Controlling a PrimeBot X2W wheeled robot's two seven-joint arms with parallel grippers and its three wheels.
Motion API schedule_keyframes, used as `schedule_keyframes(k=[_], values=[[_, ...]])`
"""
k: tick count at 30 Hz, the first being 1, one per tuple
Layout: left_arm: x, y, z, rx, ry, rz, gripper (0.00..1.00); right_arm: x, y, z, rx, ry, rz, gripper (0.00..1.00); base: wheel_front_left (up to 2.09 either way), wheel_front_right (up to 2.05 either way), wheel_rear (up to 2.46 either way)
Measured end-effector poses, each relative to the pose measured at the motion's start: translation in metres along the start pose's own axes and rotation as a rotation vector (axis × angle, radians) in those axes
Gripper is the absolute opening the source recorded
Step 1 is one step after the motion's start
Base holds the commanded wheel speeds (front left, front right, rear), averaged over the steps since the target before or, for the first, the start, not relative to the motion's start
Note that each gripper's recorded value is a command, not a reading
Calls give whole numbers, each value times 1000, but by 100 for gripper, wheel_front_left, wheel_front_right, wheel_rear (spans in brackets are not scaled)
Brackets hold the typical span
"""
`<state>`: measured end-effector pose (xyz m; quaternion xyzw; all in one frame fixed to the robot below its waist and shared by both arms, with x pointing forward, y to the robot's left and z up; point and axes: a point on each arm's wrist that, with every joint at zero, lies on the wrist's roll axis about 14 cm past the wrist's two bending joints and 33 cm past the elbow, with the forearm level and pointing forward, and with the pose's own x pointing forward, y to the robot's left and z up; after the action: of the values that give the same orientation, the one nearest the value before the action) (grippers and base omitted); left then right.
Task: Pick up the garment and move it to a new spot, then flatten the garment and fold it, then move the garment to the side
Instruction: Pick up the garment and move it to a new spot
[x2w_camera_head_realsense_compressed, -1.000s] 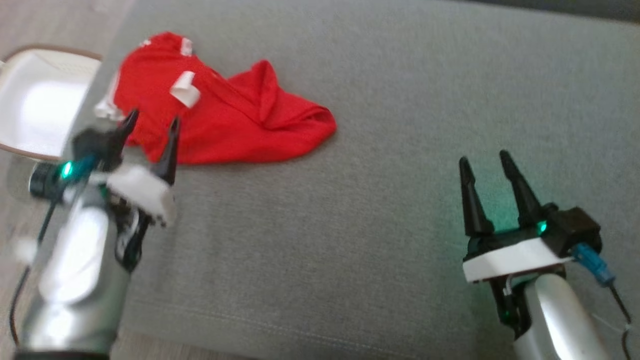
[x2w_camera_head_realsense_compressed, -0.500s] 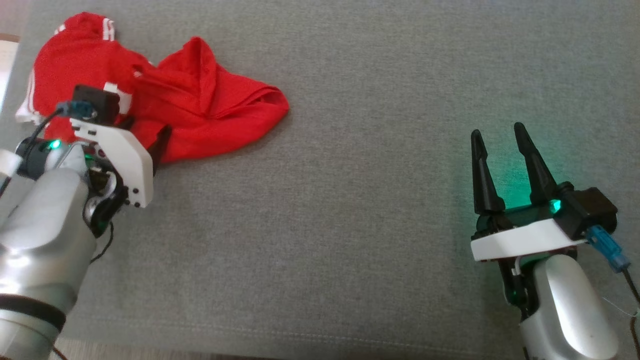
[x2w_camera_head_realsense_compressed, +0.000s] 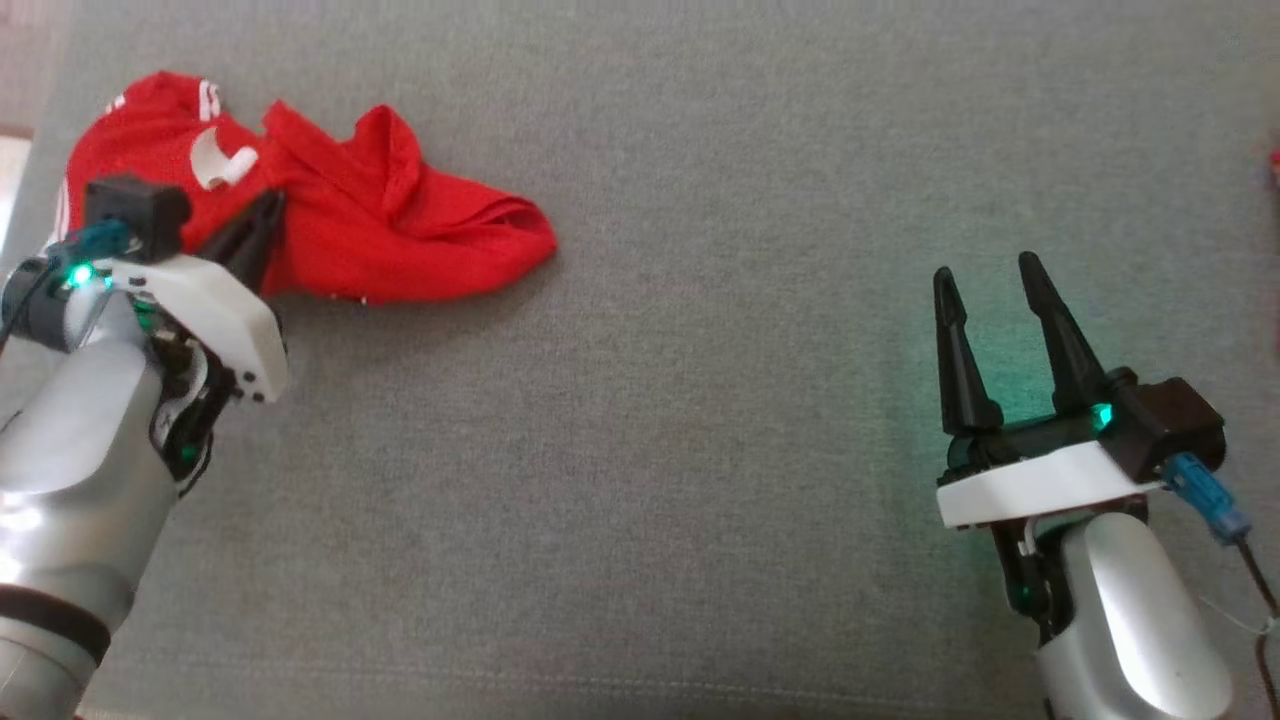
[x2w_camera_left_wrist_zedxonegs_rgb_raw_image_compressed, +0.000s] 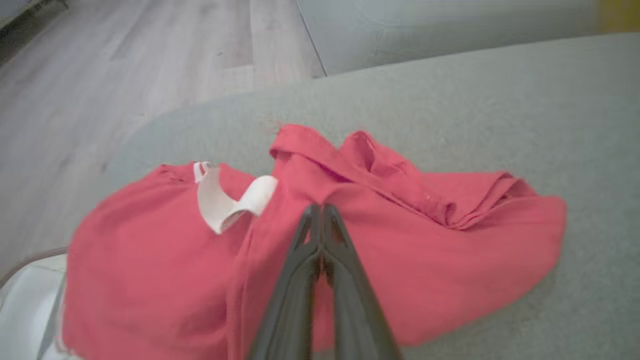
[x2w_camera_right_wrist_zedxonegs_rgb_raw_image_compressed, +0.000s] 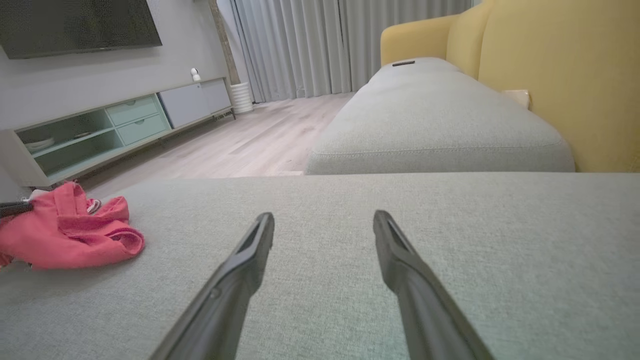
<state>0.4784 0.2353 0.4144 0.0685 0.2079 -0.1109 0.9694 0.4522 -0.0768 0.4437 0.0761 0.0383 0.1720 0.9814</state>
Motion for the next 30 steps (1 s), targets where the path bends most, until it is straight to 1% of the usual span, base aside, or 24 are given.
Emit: schedule_keyframes(k=[4,6,11,13,15,16,18,19,22,26,28,30], values=[[-3,-3,41,-2,-151,-3,0,-6,2,11,-3,-23,-2,100,0,0,0],[-4,-12,62,3,-216,-25,0,-10,1,17,-7,-32,-9,100,0,0,0],[-8,-53,135,25,-434,-112,0,-22,-6,24,-9,-46,-38,100,0,0,0],[-11,-74,153,33,-493,-157,0,-27,-10,24,-6,-45,-51,100,0,0,0],[-13,-93,161,38,-529,-203,0,-29,-13,25,0,-49,-63,100,0,0,0],[-13,-93,161,38,-529,-203,0,-29,-13,25,0,-49,-63,100,0,0,0],[-12,-110,165,40,-548,-241,0,-31,-15,26,10,-51,-72,100,0,0,0],[-11,-125,169,40,-562,-275,0,-34,-18,26,18,-52,-85,100,0,0,0],[-7,-149,175,36,-581,-319,0,-38,-25,26,32,-53,-107,100,0,0,0],[-2,-194,183,38,-602,-411,0,-43,-33,30,36,-64,-134,100,0,0,0],[0,-220,186,55,-611,-456,0,-44,-39,35,36,-77,-148,100,0,0,0],[0,-243,191,32,-623,-500,0,-46,-45,39,35,-91,-166,100,0,0,0]])
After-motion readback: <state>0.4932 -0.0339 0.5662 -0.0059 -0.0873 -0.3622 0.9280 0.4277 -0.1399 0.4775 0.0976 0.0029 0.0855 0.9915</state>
